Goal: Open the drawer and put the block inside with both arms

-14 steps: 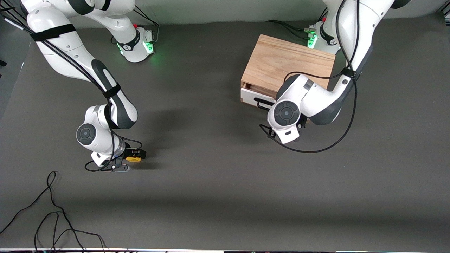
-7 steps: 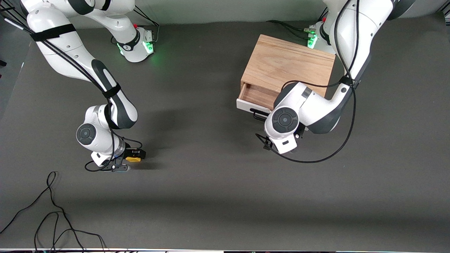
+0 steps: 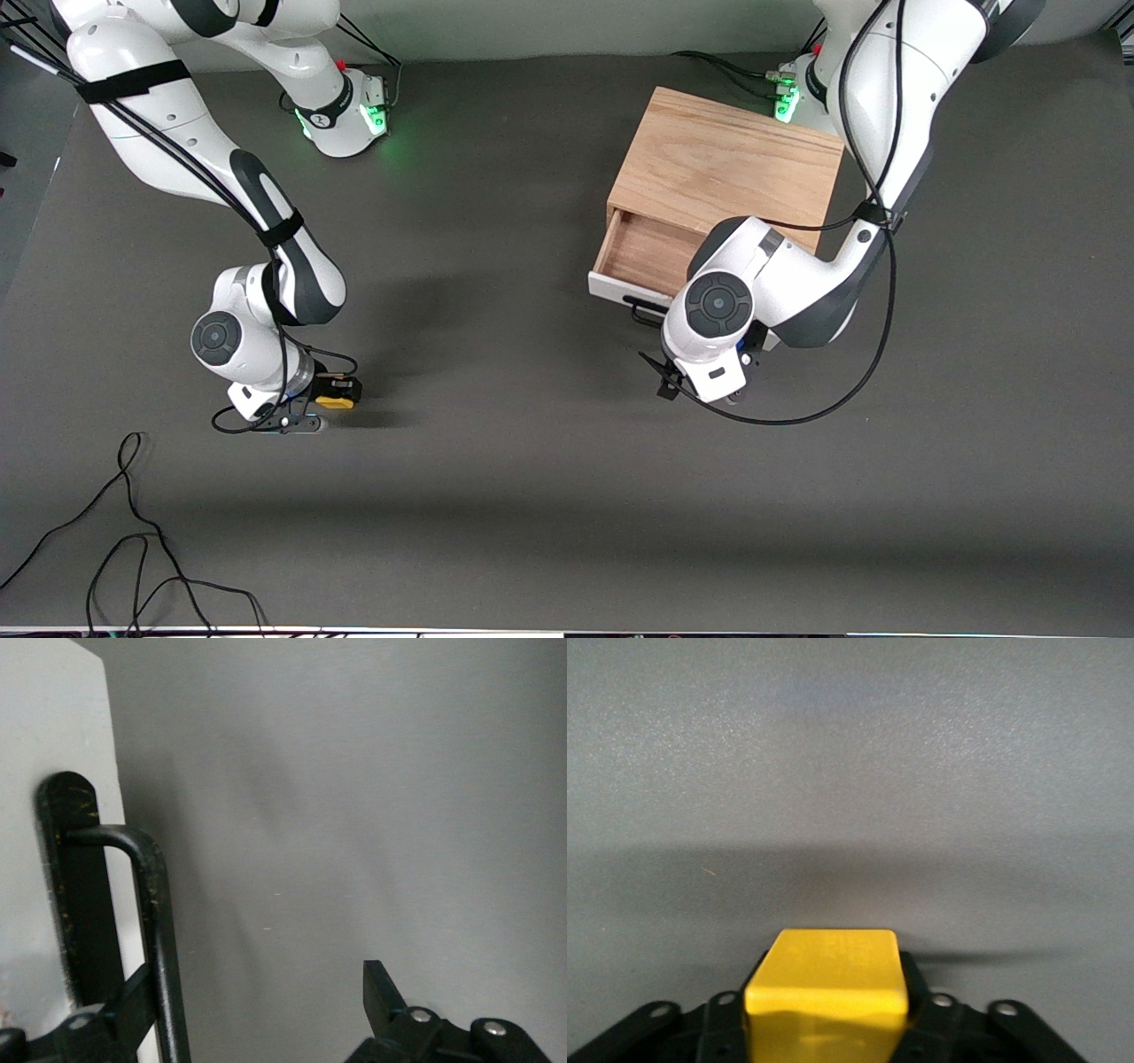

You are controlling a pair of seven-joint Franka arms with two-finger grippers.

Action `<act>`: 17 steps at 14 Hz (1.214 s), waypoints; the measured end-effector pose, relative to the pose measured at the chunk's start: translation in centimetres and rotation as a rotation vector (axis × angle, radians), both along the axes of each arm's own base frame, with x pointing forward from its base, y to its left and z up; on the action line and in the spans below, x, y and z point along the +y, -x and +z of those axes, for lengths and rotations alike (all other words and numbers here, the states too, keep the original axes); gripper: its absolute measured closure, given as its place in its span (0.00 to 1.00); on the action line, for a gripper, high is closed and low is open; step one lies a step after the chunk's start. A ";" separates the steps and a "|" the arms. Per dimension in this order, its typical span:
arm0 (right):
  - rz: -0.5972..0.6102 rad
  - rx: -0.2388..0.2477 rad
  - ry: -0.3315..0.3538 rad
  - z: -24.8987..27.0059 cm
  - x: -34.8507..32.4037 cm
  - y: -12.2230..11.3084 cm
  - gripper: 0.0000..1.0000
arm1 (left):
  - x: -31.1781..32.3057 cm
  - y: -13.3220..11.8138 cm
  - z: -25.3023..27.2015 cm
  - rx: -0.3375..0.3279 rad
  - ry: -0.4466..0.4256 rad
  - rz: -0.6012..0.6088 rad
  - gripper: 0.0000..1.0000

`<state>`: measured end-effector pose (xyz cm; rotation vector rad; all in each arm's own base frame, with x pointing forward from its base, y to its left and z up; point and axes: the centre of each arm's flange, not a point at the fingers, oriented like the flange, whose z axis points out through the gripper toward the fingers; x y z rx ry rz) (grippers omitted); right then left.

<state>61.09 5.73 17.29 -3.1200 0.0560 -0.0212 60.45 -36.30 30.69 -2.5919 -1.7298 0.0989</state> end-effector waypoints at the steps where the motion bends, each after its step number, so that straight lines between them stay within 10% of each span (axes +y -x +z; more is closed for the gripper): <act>1: 0.000 -0.001 0.000 0.0 0.0 0.0 0.44 | -0.2 -0.4 0.1 -0.026 0.012 -0.003 0.00; 10: 0.009 -0.001 0.000 0.4 0.6 -0.2 0.44 | 0.0 -3.4 3.1 -0.170 0.073 0.015 0.00; 17: 0.023 0.100 0.012 10.6 1.3 -2.6 0.44 | 4.7 -6.4 17.4 -0.311 -0.039 -0.177 0.00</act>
